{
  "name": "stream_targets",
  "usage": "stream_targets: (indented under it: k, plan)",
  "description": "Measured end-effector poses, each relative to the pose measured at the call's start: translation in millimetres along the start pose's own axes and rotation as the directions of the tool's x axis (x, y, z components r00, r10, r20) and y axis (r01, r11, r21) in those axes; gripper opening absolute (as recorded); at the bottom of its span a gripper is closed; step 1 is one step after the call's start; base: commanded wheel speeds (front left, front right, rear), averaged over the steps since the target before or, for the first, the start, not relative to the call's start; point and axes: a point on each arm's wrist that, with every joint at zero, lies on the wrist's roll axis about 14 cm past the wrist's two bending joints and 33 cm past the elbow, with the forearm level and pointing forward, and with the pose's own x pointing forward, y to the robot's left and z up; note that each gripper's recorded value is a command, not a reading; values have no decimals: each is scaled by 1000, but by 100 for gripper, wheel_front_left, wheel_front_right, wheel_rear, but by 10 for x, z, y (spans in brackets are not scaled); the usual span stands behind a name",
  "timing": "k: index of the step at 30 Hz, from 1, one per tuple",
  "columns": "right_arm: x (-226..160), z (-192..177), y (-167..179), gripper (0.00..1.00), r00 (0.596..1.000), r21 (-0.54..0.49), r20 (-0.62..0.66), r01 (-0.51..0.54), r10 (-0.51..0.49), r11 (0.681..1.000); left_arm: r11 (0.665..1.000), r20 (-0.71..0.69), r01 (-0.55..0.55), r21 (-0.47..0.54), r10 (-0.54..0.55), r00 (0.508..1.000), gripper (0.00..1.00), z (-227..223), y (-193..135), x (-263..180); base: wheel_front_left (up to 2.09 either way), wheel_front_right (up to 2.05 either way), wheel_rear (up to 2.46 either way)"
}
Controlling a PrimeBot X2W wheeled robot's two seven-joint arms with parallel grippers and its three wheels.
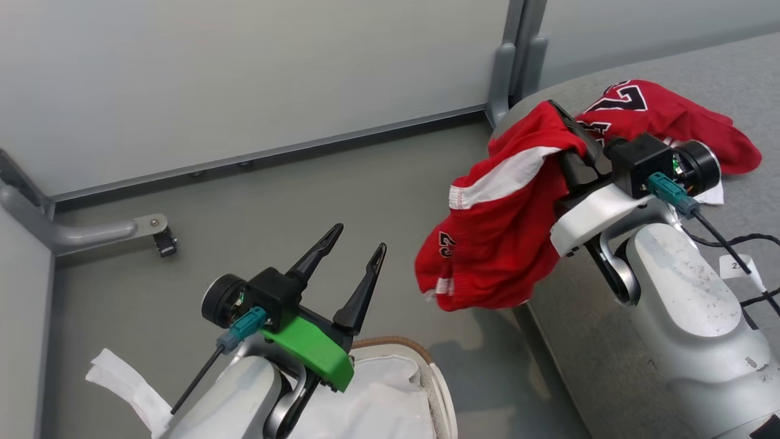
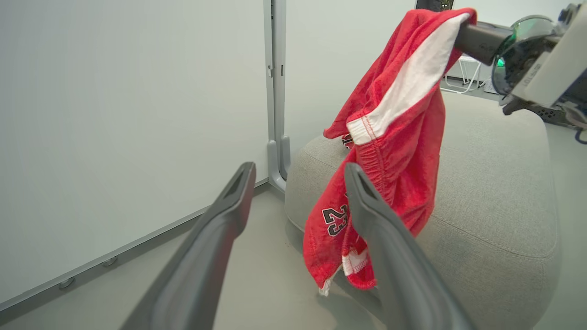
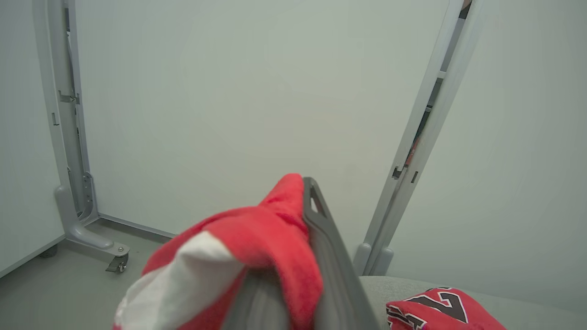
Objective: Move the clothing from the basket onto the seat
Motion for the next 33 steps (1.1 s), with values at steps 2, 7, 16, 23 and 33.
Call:
stream_targets:
  k: [2, 7, 16, 23, 33]
  plan:
    - [-37, 6, -91, 0, 1000, -11, 1, 23, -23, 1000, 1000, -3, 27, 5, -27, 1000, 100, -30, -60, 53, 0, 0, 0]
    - [-174, -20, -358, 0, 996, -39, -13, 89, -90, 995, 995, -8, 97, -15, -97, 995, 100, -118, -239, 217, 0, 0, 0]
    - [-636, -148, -966, 0, 962, -102, -73, 255, -263, 961, 965, -30, 255, -61, -258, 966, 100, -353, -645, 550, 0, 0, 0]
    - [-999, -349, -1279, 0, 916, -148, -148, 351, -372, 925, 928, -50, 356, -114, -363, 930, 100, -577, -919, 727, 0, 0, 0]
    - [-959, -664, -1441, 0, 894, -194, -237, 340, -380, 920, 914, -76, 369, -171, -386, 920, 100, -839, -900, 786, 0, 0, 0]
